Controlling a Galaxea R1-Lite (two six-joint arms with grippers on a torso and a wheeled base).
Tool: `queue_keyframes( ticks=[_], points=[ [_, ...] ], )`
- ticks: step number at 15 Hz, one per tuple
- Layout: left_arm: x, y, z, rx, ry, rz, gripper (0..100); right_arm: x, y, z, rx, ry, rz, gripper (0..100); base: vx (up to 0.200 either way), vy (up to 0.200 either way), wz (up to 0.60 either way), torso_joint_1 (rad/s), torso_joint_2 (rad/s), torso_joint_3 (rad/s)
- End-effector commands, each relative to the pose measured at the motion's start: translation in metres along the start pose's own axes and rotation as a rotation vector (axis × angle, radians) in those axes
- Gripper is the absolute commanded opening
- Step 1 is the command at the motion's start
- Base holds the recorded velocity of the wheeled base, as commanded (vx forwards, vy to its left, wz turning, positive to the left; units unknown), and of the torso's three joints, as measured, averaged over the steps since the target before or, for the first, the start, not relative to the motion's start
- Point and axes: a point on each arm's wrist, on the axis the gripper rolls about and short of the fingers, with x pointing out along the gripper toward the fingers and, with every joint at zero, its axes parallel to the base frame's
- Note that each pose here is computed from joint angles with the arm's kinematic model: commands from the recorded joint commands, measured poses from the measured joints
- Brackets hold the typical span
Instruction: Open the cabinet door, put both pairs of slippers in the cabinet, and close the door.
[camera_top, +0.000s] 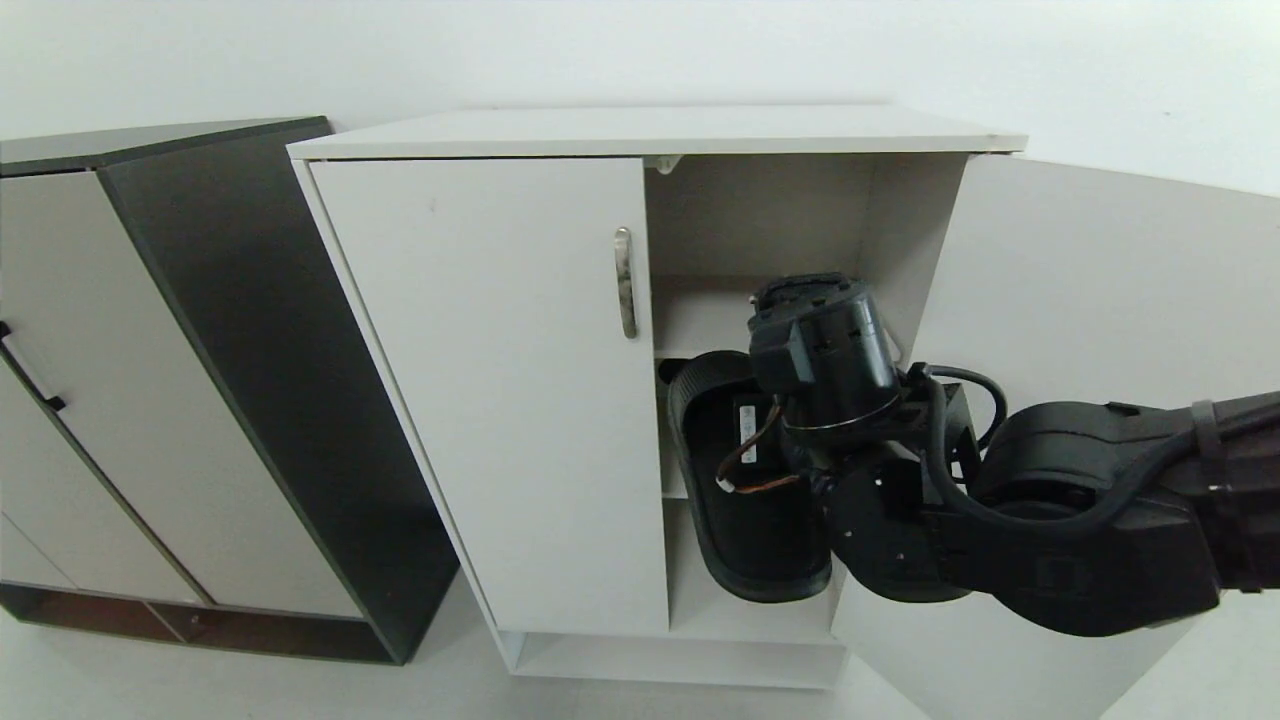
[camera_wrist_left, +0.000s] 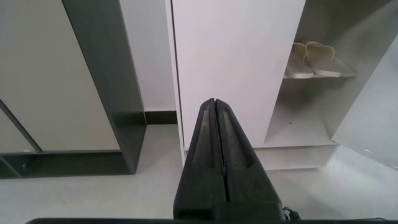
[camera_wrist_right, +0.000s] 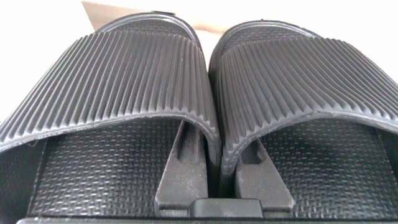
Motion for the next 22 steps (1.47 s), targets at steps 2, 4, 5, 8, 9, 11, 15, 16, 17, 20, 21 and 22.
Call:
queue_keyframes(
  ticks=[2, 4, 5, 8, 9, 11, 15, 16, 17, 20, 21, 22],
  points=[
    [0.000, 0.000, 0.000, 0.000, 0.000, 0.000, 0, 0.010, -0.004, 0.000, 0.003, 0.003, -0.027, 0, 0.000, 0.000, 0.00, 0.000, 0.00, 0.000],
    [0.000, 0.000, 0.000, 0.000, 0.000, 0.000, 0, 0.015, -0.008, 0.000, 0.005, 0.005, -0.044, 0, 0.000, 0.000, 0.00, 0.000, 0.00, 0.000],
    [0.000, 0.000, 0.000, 0.000, 0.000, 0.000, 0, 0.016, -0.008, 0.000, 0.004, 0.006, -0.045, 0, 0.000, 0.000, 0.00, 0.000, 0.00, 0.000],
    [0.000, 0.000, 0.000, 0.003, 0.000, -0.001, 0, 0.017, -0.009, 0.000, 0.005, 0.005, -0.048, 0, 0.067, 0.000, 0.00, 0.002, 0.00, -0.001],
    [0.000, 0.000, 0.000, 0.003, 0.000, -0.001, 0, 0.017, -0.007, -0.001, 0.002, 0.007, -0.047, 0, 0.200, 0.000, 0.00, 0.002, 0.01, 0.002],
    [0.000, 0.000, 0.000, 0.004, 0.000, -0.001, 0, 0.020, -0.007, -0.002, 0.001, 0.009, -0.051, 0, 0.200, 0.000, 0.00, -0.007, 0.00, 0.002],
    [0.000, 0.000, 0.000, 0.004, 0.000, -0.001, 0, 0.020, -0.007, -0.002, 0.002, 0.008, -0.052, 0, 0.200, 0.000, 0.00, 0.002, 0.01, 0.002],
    [0.000, 0.000, 0.000, 0.003, 0.000, -0.001, 0, 0.020, -0.007, -0.002, 0.002, 0.008, -0.052, 0, 0.200, 0.000, 0.00, 0.002, 0.01, -0.002],
    [0.000, 0.000, 0.000, 0.003, 0.000, -0.001, 0, 0.021, -0.007, -0.002, 0.002, 0.009, -0.052, 0, 0.200, 0.000, 0.00, -0.002, 0.00, 0.002],
    [0.000, 0.000, 0.000, 0.003, 0.000, -0.001, 0, 0.019, -0.008, -0.009, -0.028, 0.016, -0.052, 0, 0.133, 0.000, 0.00, 0.003, 0.00, 0.002],
    [0.000, 0.000, 0.000, 0.003, 0.000, -0.001, 0, 0.020, -0.007, -0.008, -0.014, -0.002, -0.048, 0, 0.000, 0.000, 0.00, 0.000, 0.00, 0.000],
    [0.000, 0.000, 0.000, 0.003, 0.000, -0.001, 0, 0.021, -0.007, -0.007, -0.012, -0.011, -0.045, 0, 0.000, 0.000, 0.00, 0.000, 0.00, 0.000]
  ],
)
